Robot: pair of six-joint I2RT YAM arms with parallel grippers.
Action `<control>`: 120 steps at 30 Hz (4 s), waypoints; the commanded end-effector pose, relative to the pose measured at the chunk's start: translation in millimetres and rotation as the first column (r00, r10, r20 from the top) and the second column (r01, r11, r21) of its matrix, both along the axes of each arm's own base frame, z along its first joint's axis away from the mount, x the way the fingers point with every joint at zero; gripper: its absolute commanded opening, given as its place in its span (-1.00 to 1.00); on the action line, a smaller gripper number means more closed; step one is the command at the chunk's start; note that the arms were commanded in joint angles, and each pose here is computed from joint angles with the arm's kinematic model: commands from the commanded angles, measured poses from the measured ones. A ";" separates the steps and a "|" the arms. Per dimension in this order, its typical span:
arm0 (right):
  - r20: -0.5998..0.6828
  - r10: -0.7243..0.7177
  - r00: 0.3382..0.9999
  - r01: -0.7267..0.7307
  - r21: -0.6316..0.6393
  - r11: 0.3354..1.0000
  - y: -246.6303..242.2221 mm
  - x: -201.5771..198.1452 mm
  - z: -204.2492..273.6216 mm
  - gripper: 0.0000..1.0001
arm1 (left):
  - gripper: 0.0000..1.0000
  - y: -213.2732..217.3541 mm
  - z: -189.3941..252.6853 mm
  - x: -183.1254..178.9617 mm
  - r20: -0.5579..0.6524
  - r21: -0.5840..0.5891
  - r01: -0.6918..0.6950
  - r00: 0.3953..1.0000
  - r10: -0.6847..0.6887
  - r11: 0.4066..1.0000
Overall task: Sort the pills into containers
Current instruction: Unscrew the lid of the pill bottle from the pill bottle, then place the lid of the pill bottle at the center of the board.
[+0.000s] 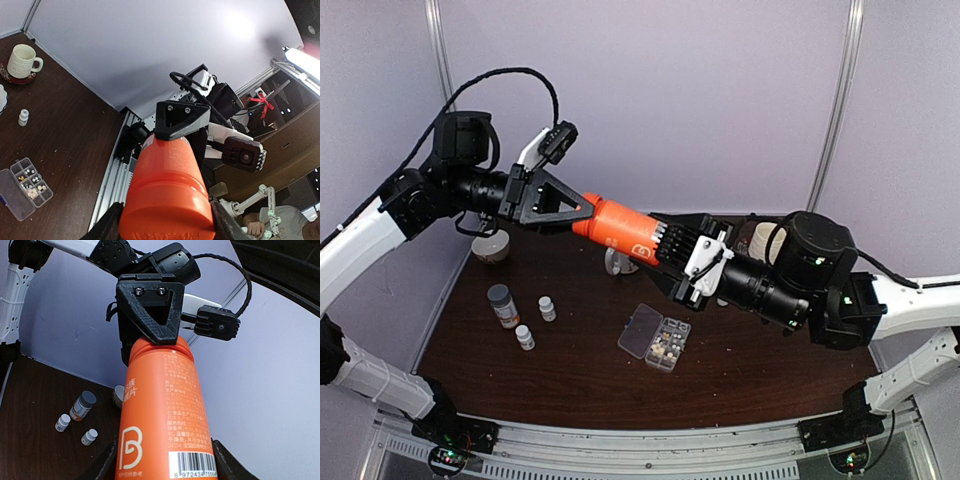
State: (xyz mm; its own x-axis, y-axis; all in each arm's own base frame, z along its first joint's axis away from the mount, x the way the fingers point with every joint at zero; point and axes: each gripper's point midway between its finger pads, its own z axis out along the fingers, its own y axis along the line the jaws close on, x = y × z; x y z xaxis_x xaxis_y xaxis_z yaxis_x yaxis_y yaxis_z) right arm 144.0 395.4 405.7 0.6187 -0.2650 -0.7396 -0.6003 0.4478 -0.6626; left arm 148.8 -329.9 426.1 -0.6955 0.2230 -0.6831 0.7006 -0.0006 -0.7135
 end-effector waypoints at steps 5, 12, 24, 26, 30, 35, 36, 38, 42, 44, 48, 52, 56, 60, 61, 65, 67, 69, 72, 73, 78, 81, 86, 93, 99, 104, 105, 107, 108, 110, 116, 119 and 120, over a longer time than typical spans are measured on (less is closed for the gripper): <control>-0.200 -0.023 0.979 0.031 0.037 0.999 -15.1 7.0 -22.9 -0.85 | 0.66 10.3 45.1 -8.6 0.115 -0.139 0.040 0.993 -0.024 0.989; -0.349 0.057 0.935 -0.023 0.100 0.995 -14.6 1.6 -42.7 -0.90 | 0.95 23.8 54.4 10.4 0.276 -0.177 -0.055 0.956 0.103 0.983; -0.580 0.592 0.560 -0.317 0.510 0.800 -14.2 -13.4 -22.2 -0.94 | 0.95 61.8 58.3 -2.4 0.795 -0.284 -0.088 0.536 0.285 0.955; -0.589 0.624 0.514 -0.351 0.519 0.779 -8.5 -18.4 -14.2 -0.93 | 0.95 57.4 52.8 -8.5 0.846 -0.244 -0.014 0.485 0.220 0.970; -0.548 0.749 0.374 -0.434 0.610 0.663 -1.0 -32.1 16.2 -0.92 | 0.95 49.4 42.9 -14.0 0.892 -0.185 0.087 0.433 0.130 0.979; -0.493 0.838 0.233 -0.436 0.718 0.543 0.3 -30.9 40.5 -0.88 | 0.95 51.2 35.4 -31.7 0.953 -0.148 0.214 0.293 0.082 0.966; -0.490 0.843 0.223 -0.433 0.725 0.536 0.7 -29.5 42.3 -0.89 | 0.95 52.4 34.6 -35.3 0.961 -0.145 0.231 0.266 0.081 0.962; -0.480 0.853 0.206 -0.435 0.736 0.519 0.6 -30.1 46.5 -0.91 | 0.95 52.2 34.2 -39.1 0.967 -0.142 0.252 0.242 0.080 0.957; -0.496 0.844 0.205 -0.427 0.730 0.533 6.6 -26.0 45.2 -0.94 | 0.95 49.2 35.7 -45.2 0.970 -0.142 0.286 0.233 0.075 0.948; -0.510 0.835 0.206 -0.423 0.723 0.546 10.6 -23.7 42.7 -0.95 | 0.95 46.1 35.7 -46.9 0.970 -0.140 0.293 0.232 0.072 0.946; -0.513 0.834 0.204 -0.426 0.720 0.548 13.9 -22.4 40.7 -0.99 | 0.95 36.9 32.2 -42.6 0.969 -0.131 0.287 0.239 0.061 0.949; -0.536 0.819 0.204 -0.440 0.698 0.566 19.7 -22.7 34.6 -1.00 | 0.95 29.6 35.4 -29.0 0.964 -0.149 0.231 0.252 0.088 0.961; -0.558 0.803 0.207 -0.435 0.683 0.587 22.7 -21.0 26.4 -1.00 | 0.95 27.6 42.6 -23.9 0.959 -0.174 0.208 0.259 0.117 0.963; -0.583 0.782 0.221 -0.427 0.663 0.615 25.5 -18.4 20.1 -1.00 | 0.89 27.4 42.9 -28.1 0.958 -0.170 0.233 0.268 0.105 0.957; -0.586 0.778 0.224 -0.426 0.659 0.619 25.7 -18.1 19.1 -1.00 | 0.84 27.4 41.0 -28.9 0.958 -0.164 0.239 0.270 0.097 0.957; -0.602 0.764 0.234 -0.423 0.644 0.637 27.9 -16.0 15.4 -1.00 | 0.56 27.8 35.5 -31.3 0.961 -0.141 0.254 0.267 0.071 0.957; -0.607 0.760 0.235 -0.425 0.639 0.641 29.3 -15.8 13.9 -1.00 | 0.40 28.1 33.6 -32.8 0.962 -0.135 0.262 0.265 0.063 0.956; -0.604 0.762 0.232 -0.428 0.640 0.638 29.5 -16.1 14.6 -1.00 | 0.31 28.2 32.1 -33.9 0.963 -0.127 0.268 0.265 0.054 0.955; -0.605 0.762 0.230 -0.430 0.639 0.638 30.3 -16.4 15.3 -1.00 | 0.28 28.2 29.0 -34.4 0.963 -0.113 0.272 0.266 0.038 0.956; -0.606 0.761 0.231 -0.431 0.638 0.638 30.5 -16.3 15.3 -1.00 | 0.31 28.2 27.4 -34.6 0.962 -0.108 0.273 0.270 0.031 0.956; -0.611 0.758 0.229 -0.432 0.634 0.641 31.0 -16.5 14.2 -1.00 | 0.71 30.2 21.8 -35.6 0.965 -0.092 0.269 0.261 0.019 0.959; -0.610 0.758 0.230 -0.431 0.634 0.642 31.3 -16.0 14.3 -1.00 | 0.62 31.0 19.6 -35.5 0.966 -0.085 0.264 0.258 0.015 0.961; -0.612 0.757 0.227 -0.433 0.633 0.642 32.6 -15.8 13.7 -1.00 | 0.08 29.9 18.5 -34.5 0.964 -0.081 0.263 0.267 0.008 0.961; -0.642 0.658 0.394 -0.433 0.502 0.749 33.5 -5.9 4.8 -1.00 | -0.39 26.9 28.4 -29.9 0.926 -0.111 0.229 0.377 0.017 0.967; -0.534 0.378 0.756 -0.296 0.236 0.926 23.0 15.8 -7.9 -1.00 | -0.66 22.3 52.1 -17.0 0.790 -0.178 0.096 0.607 0.084 0.979; -0.371 0.163 0.914 -0.111 0.156 0.981 11.2 35.3 -9.6 -1.00 | -0.76 22.1 63.7 -3.3 0.577 -0.163 -0.051 0.805 0.137 0.985; -0.350 0.131 0.927 -0.080 0.156 0.984 8.2 39.1 -9.5 -1.00 | -0.77 22.0 63.4 -1.7 0.526 -0.147 -0.074 0.838 0.141 0.986; -0.303 0.094 0.948 -0.046 0.162 0.986 3.3 41.5 -9.5 -1.00 | -0.78 22.6 61.3 0.5 0.429 -0.115 -0.111 0.891 0.150 0.987; -0.280 0.061 0.958 -0.011 0.174 0.985 -2.2 44.7 -7.9 -1.00 | -0.78 22.6 58.4 2.2 0.370 -0.093 -0.133 0.916 0.158 0.987; -0.240 0.008 0.971 0.036 0.182 0.983 -8.7 48.8 -9.5 -1.00 | -0.81 22.1 56.3 6.0 0.256 -0.067 -0.174 0.949 0.186 0.982; -0.195 -0.074 0.978 0.117 0.219 0.969 -24.3 53.2 -5.9 -1.00 | -0.94 19.3 58.3 10.6 0.056 -0.048 -0.214 0.975 0.216 0.976; -0.232 -0.047 0.971 0.102 0.232 0.967 -26.7 50.0 -6.2 -1.00 | -0.89 26.7 58.9 16.5 0.120 -0.049 -0.263 0.956 0.267 0.964; -0.249 -0.037 0.968 0.096 0.229 0.969 -26.9 48.9 -8.2 -1.00 | -0.89 29.7 56.8 19.9 0.131 -0.043 -0.282 0.949 0.285 0.958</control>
State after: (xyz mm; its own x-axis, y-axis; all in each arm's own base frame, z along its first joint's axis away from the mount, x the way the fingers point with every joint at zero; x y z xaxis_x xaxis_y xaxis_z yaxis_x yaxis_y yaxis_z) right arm 194.2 386.6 367.4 0.3995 -0.1764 -0.8996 -0.7160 0.5527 -0.4264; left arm 162.1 -311.7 468.0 -0.6305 0.0820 -0.7718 0.7734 0.1499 -0.6159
